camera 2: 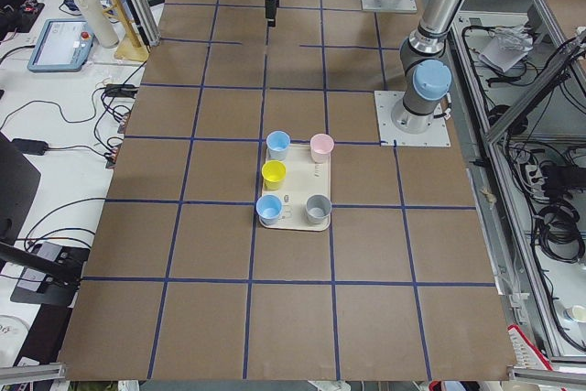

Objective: Transfer IKEA cup to right arm and place on rack

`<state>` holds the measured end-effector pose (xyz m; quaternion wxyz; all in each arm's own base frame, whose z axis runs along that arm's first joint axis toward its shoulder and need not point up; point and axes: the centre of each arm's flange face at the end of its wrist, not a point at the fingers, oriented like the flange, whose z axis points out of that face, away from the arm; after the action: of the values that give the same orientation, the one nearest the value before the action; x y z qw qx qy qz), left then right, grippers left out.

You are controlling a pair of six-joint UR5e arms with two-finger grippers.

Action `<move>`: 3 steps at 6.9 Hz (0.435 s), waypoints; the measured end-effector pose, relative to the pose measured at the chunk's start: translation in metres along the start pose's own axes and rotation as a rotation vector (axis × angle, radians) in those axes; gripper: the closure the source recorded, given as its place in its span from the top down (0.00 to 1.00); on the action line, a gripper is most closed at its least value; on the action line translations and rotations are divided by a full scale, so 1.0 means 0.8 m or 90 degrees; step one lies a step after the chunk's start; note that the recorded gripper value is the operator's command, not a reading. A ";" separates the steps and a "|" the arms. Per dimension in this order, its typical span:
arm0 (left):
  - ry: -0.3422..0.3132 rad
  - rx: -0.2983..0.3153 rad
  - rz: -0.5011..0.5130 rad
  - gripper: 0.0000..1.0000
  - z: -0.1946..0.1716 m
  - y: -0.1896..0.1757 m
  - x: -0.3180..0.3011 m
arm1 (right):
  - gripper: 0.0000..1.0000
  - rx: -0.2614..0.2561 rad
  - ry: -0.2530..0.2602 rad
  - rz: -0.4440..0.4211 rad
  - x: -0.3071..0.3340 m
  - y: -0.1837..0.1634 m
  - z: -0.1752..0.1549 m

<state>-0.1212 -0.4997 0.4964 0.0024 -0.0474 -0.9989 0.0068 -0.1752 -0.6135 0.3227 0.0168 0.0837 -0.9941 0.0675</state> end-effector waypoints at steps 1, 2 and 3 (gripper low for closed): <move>-0.001 -0.001 0.000 1.00 -0.003 0.002 0.000 | 0.37 -0.003 -0.002 0.000 0.000 0.000 0.004; -0.004 0.000 0.000 1.00 -0.005 0.003 -0.001 | 0.49 -0.005 -0.003 0.000 0.000 0.000 0.006; -0.006 0.001 0.000 1.00 -0.006 0.003 -0.001 | 0.97 -0.006 -0.004 0.000 0.000 0.001 0.009</move>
<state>-0.1201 -0.4971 0.5015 -0.0022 -0.0474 -0.9988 0.0082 -0.1754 -0.6138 0.3157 0.0137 0.0836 -0.9944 0.0626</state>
